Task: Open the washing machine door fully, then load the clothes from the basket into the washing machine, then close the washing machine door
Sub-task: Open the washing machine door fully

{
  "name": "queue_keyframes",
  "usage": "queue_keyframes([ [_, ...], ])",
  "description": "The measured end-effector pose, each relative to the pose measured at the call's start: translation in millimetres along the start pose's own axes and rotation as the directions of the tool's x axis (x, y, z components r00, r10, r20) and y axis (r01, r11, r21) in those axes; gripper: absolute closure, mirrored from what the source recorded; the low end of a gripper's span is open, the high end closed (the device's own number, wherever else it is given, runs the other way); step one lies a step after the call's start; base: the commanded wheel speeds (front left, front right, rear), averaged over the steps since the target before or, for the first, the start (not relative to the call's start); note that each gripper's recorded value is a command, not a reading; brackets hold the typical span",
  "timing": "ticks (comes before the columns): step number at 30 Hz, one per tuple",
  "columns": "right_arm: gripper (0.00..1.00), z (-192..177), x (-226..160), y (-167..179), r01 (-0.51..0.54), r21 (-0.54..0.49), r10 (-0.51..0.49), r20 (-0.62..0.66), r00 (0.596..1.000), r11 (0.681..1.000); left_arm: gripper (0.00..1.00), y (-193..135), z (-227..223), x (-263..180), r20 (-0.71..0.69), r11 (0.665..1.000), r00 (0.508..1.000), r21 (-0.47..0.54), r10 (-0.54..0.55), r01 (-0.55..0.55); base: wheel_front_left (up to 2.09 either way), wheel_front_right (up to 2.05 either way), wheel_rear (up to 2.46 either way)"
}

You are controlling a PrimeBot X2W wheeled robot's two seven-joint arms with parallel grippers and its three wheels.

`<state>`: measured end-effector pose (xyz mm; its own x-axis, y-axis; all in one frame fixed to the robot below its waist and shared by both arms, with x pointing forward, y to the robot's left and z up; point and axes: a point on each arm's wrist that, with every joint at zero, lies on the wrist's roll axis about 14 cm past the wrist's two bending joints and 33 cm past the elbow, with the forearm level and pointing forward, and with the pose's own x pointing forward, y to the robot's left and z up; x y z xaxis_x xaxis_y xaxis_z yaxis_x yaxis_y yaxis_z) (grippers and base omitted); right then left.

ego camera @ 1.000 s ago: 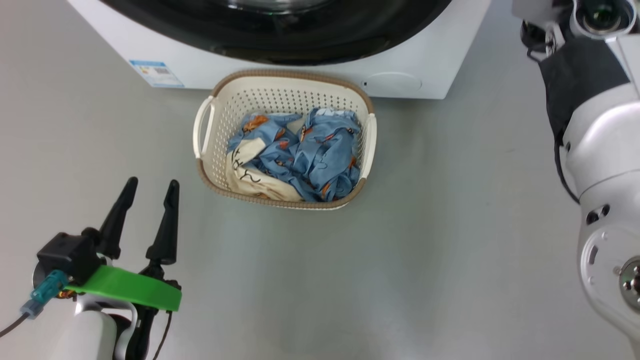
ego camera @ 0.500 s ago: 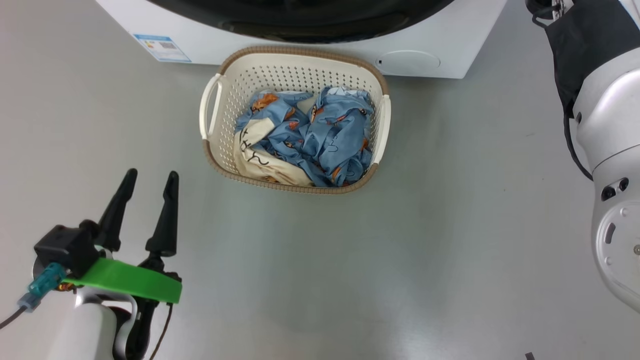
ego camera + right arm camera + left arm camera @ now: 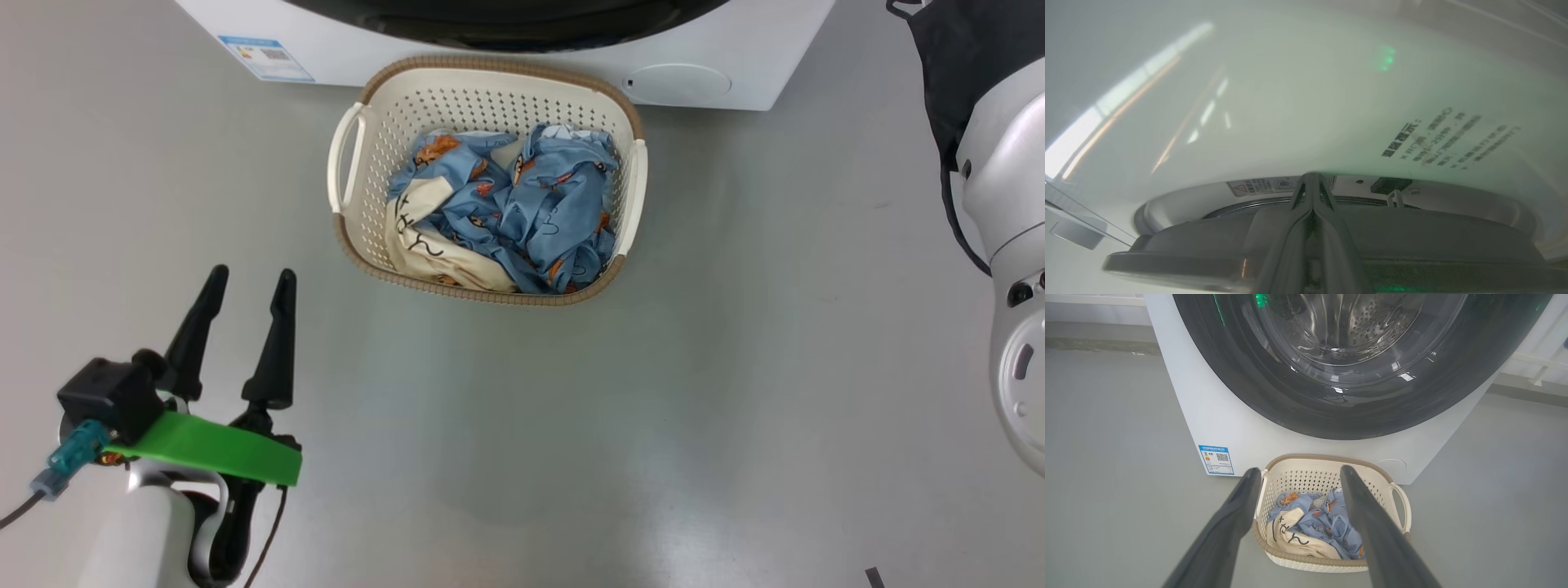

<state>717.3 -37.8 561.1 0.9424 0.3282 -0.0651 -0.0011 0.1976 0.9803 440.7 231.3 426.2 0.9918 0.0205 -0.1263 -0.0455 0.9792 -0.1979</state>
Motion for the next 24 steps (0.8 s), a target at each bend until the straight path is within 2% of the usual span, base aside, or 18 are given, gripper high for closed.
queue_keyframes([
  [13, 1.00, -11, 4, -8, 0.021, -0.021, -0.023, -0.098, 0.995, 1.000, 0.00, 2, 2, 4, 0.009, 1.000, 1.000, -0.010, 0.007, -0.007, 0.00, 0.00, 0.00],
  [24, 1.00, -19, -2, -9, 0.027, -0.041, -0.035, -0.227, 0.973, 0.999, 0.00, 2, 6, 3, 0.018, 1.000, 1.000, -0.010, 0.009, -0.008, 0.00, 0.00, 0.00],
])
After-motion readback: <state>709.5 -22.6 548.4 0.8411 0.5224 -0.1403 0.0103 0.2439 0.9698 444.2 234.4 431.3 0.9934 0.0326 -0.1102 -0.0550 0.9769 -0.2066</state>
